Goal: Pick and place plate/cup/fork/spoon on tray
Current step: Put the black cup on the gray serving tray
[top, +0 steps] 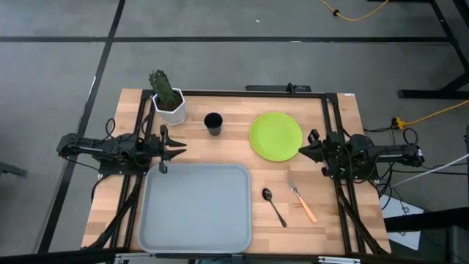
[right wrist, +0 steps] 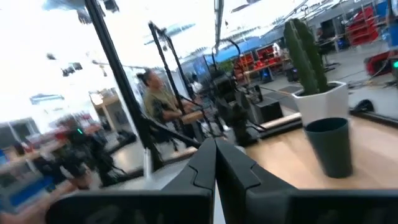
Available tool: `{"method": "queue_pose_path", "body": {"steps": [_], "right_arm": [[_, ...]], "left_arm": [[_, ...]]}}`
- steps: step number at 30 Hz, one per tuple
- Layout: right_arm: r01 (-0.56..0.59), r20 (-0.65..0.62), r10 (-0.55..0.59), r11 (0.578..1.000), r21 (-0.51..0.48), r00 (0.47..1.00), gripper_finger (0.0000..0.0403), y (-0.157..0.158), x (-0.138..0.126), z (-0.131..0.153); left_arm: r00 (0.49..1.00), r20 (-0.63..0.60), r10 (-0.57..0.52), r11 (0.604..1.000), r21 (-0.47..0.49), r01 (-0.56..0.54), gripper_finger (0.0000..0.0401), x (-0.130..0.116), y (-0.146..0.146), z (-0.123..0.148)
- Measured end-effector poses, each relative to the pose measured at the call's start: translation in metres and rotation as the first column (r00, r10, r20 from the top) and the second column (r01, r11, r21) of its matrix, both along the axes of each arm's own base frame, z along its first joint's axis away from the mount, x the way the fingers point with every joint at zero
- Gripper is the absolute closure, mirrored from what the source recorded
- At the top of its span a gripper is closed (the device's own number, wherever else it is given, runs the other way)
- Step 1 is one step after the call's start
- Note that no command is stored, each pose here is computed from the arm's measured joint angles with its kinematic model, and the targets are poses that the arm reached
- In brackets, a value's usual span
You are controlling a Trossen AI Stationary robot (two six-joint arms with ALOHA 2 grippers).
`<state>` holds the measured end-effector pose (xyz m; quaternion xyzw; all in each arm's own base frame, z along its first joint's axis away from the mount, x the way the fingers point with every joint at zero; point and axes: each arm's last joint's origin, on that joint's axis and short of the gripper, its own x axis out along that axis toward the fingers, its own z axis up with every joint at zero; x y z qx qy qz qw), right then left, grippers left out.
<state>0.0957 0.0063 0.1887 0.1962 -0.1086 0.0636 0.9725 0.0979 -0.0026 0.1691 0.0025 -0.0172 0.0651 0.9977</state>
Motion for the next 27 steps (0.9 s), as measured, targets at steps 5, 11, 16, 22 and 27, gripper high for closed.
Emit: {"method": "queue_pose_path", "body": {"steps": [5,11,16,22,27], "right_arm": [[-0.175,-0.01,0.175,0.985,-0.005,0.985,0.0392,0.006,0.002,0.0],[-0.188,-0.065,0.2,0.97,0.154,0.978,0.0392,0.013,0.008,-0.003],[-0.087,-0.009,0.089,0.986,0.143,0.996,0.0392,0.018,0.014,0.003],[0.163,0.31,-0.121,0.98,-0.116,0.943,0.0392,0.017,0.018,0.03],[0.344,0.447,-0.184,0.887,-0.308,0.875,0.0392,0.019,0.029,0.062]], "left_arm": [[0.999,-0.015,0.04,0.989,0.144,-0.037,0.0319,0.0,0.001,0.0],[0.983,0.034,0.182,0.958,0.219,-0.185,0.0319,-0.002,0.005,0.006],[0.965,0.029,0.259,0.936,0.237,-0.258,0.0319,-0.002,0.007,0.006],[0.944,0.105,0.313,0.935,0.14,-0.325,0.0319,-0.004,0.009,0.013],[0.916,0.316,0.247,0.957,0.067,-0.281,0.0319,-0.009,0.007,0.034]]}}
